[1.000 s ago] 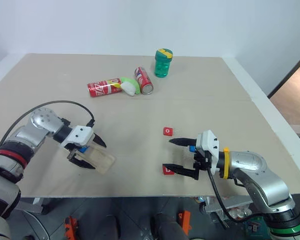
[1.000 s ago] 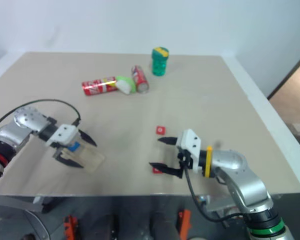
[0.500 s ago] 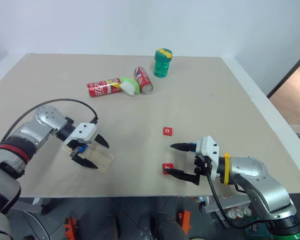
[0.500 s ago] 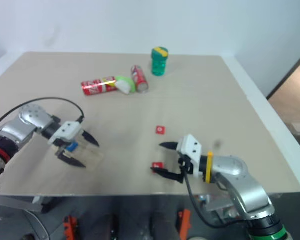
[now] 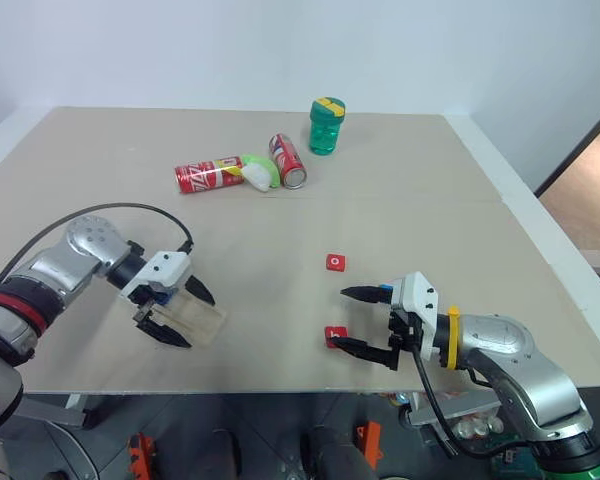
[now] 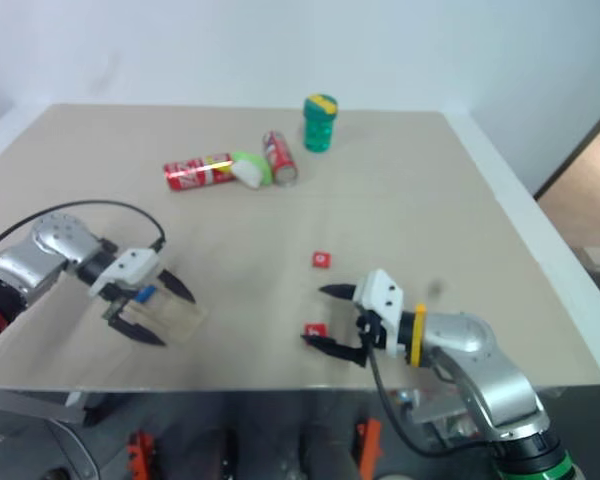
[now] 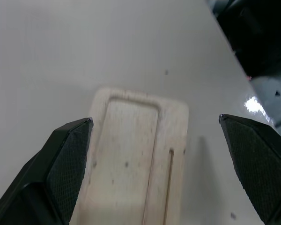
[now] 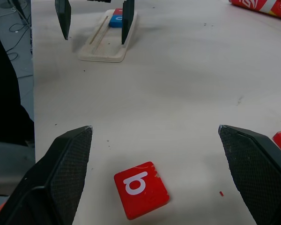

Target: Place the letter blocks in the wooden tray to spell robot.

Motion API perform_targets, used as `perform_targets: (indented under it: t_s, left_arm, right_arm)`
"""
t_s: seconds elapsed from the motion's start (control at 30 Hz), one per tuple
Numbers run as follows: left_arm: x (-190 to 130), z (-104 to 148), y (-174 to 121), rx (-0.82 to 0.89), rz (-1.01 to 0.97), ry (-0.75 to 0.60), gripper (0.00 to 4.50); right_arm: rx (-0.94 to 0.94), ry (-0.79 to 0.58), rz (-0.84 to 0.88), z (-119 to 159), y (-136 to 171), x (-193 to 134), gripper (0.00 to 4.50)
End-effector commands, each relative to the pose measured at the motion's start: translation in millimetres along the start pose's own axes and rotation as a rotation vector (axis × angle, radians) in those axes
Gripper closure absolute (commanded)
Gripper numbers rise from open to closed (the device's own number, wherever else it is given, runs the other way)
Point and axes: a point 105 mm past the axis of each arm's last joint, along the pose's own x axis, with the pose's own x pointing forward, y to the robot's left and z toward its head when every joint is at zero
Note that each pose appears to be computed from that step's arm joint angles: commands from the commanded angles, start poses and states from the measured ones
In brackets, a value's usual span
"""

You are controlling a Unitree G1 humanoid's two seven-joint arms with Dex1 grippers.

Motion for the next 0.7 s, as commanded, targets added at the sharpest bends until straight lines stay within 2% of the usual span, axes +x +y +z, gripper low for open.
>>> perform_targets:
  t_s: [0.03, 0.23, 0.43, 0.67, 0.7]
  left_arm:
    - [-3, -2, 6, 0.030, 0.025, 0.023, 0.00]
    - [-4, 2, 12, 0.041, 0.041, 0.012, 0.00]
    - [-5, 4, 13, 0.046, 0.044, 0.009, 0.00]
    - [-1, -5, 7, 0.035, 0.021, 0.038, 0.00]
    - [-2, -7, 7, 0.040, 0.019, 0.049, 0.55]
  right_arm:
    - [-0.039, -0.126, 0.012, 32, 2, 0, 0.05]
    - [-0.073, -0.148, 0.062, 41, 10, 0, 0.05]
    - [-0.086, -0.133, 0.088, 37, 15, 2, 0.05]
    - [-0.091, -0.126, 0.081, 36, 14, 4, 0.05]
    - [-0.092, -0.125, 0.081, 36, 14, 4, 0.00]
